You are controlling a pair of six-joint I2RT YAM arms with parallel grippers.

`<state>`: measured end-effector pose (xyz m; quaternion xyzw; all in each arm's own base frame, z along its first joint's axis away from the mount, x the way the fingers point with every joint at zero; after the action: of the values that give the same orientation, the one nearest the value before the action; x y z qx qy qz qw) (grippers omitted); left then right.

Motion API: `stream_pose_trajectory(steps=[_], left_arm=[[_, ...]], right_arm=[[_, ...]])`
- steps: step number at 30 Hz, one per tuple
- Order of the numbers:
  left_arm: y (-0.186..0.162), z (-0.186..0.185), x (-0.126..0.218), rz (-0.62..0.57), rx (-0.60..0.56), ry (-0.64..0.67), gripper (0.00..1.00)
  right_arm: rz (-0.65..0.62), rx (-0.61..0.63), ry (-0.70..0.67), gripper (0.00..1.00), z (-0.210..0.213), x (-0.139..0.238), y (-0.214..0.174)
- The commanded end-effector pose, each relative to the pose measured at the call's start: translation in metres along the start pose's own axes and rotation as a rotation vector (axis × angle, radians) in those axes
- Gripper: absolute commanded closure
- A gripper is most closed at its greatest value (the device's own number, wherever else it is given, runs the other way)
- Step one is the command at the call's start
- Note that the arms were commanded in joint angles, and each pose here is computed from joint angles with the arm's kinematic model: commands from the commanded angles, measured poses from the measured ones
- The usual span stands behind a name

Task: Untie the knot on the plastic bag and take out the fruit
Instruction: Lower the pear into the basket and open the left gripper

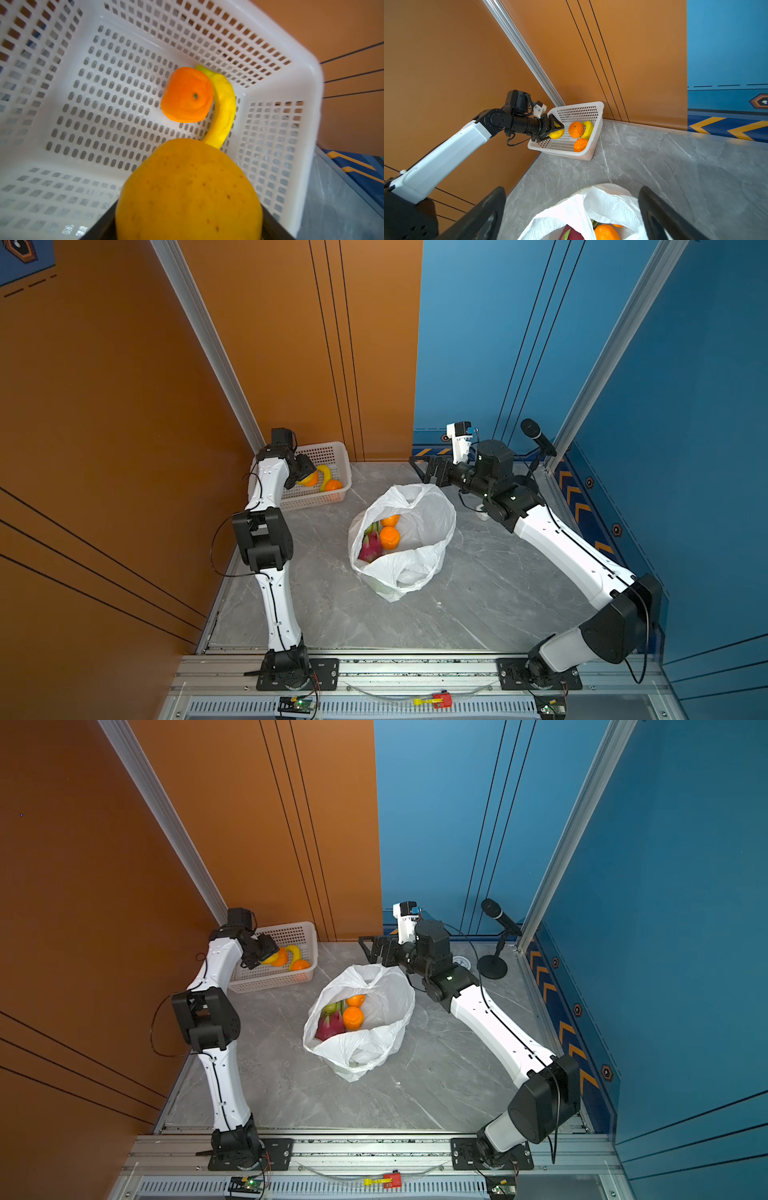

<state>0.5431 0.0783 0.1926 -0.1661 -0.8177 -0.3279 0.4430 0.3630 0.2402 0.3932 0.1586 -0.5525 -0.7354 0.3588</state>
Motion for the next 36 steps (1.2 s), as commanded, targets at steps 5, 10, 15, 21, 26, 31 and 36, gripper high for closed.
stream_pose_trajectory(steps=[5, 10, 15, 21, 26, 31, 36], left_arm=[[-0.013, 0.012, -0.037, 0.123, 0.031, 0.048, 0.40], [-0.019, 0.020, -0.060, 0.172, 0.053, 0.050, 0.38], [-0.028, 0.022, -0.073, 0.221, 0.070, 0.042, 0.30], [-0.021, 0.014, -0.057, 0.192, 0.044, 0.019, 0.06], [-0.010, 0.001, -0.024, 0.126, 0.012, -0.006, 0.01], [-0.007, -0.016, 0.017, 0.066, -0.013, -0.031, 0.02], [-0.016, -0.033, 0.059, 0.016, -0.058, -0.053, 0.02]], right_arm=[[-0.002, 0.016, -0.002, 0.00, -0.007, 0.000, 0.010], [0.003, 0.017, -0.005, 0.00, -0.011, 0.000, 0.012], [0.000, 0.018, -0.007, 0.00, -0.012, 0.001, 0.014], [-0.004, 0.019, -0.003, 0.00, -0.012, 0.002, 0.017], [-0.004, 0.015, -0.002, 0.00, -0.010, 0.004, 0.016], [-0.001, -0.001, 0.009, 0.00, -0.006, 0.004, 0.016], [0.009, -0.016, 0.013, 0.00, 0.002, 0.005, 0.014]])
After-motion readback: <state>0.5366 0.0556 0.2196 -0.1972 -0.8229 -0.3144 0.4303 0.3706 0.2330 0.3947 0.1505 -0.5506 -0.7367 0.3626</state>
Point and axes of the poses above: each gripper's point midway between its finger pads, its own x axis back along the fingers, its own z axis along the line the jaws close on, y = z × x, the point moved 6 cm from there along x, back along the fingers, and after that the axes turned 8 degrees about x, right-handed, at the moved point
